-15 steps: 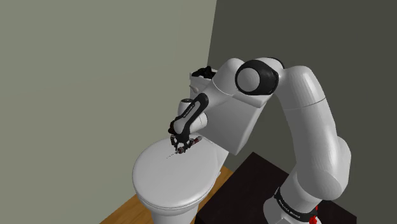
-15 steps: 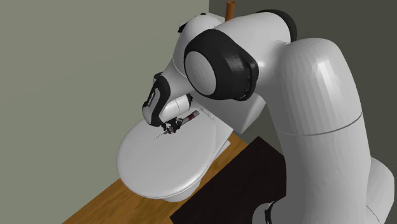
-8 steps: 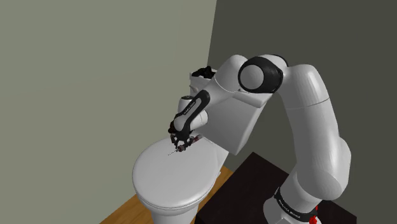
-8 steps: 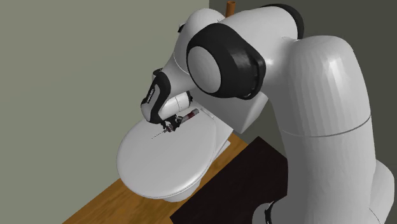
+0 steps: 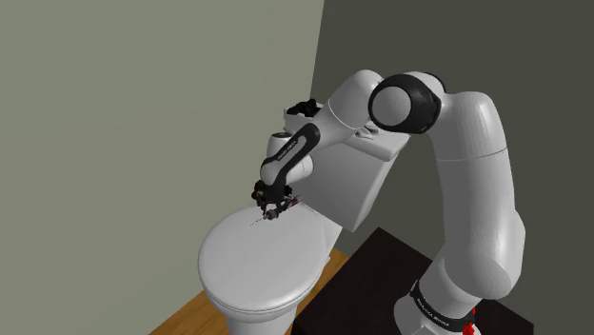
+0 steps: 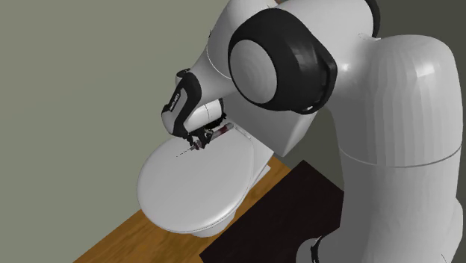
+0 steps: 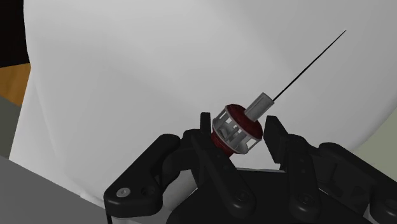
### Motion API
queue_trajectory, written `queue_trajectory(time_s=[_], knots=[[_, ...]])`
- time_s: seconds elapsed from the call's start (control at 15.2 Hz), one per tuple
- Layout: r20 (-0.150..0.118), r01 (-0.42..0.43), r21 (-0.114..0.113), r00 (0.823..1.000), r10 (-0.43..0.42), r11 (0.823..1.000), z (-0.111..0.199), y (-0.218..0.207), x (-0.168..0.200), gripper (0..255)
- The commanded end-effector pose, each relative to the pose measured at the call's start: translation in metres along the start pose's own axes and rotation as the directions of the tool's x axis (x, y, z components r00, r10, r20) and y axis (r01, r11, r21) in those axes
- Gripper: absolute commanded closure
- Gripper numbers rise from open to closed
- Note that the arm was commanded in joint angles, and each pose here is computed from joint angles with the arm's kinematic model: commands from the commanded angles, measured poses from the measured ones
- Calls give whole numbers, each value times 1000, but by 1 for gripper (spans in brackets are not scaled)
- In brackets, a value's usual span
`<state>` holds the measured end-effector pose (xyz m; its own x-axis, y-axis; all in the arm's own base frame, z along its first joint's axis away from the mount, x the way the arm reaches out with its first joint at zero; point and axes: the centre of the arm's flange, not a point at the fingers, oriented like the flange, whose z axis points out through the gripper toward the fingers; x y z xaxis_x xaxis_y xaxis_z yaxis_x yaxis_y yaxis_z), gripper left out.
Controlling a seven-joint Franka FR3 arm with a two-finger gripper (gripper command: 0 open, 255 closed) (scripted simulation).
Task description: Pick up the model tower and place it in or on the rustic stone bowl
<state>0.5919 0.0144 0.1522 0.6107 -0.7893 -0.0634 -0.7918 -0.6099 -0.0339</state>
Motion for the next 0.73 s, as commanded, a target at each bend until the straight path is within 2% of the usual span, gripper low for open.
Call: queue_trajectory(time_s=[0.0,0.66], knots=[[0,0,0,1000,0,1000,-10,0,-1,255],[0,0,0,1000,0,1000,-63,-1,-5,255]])
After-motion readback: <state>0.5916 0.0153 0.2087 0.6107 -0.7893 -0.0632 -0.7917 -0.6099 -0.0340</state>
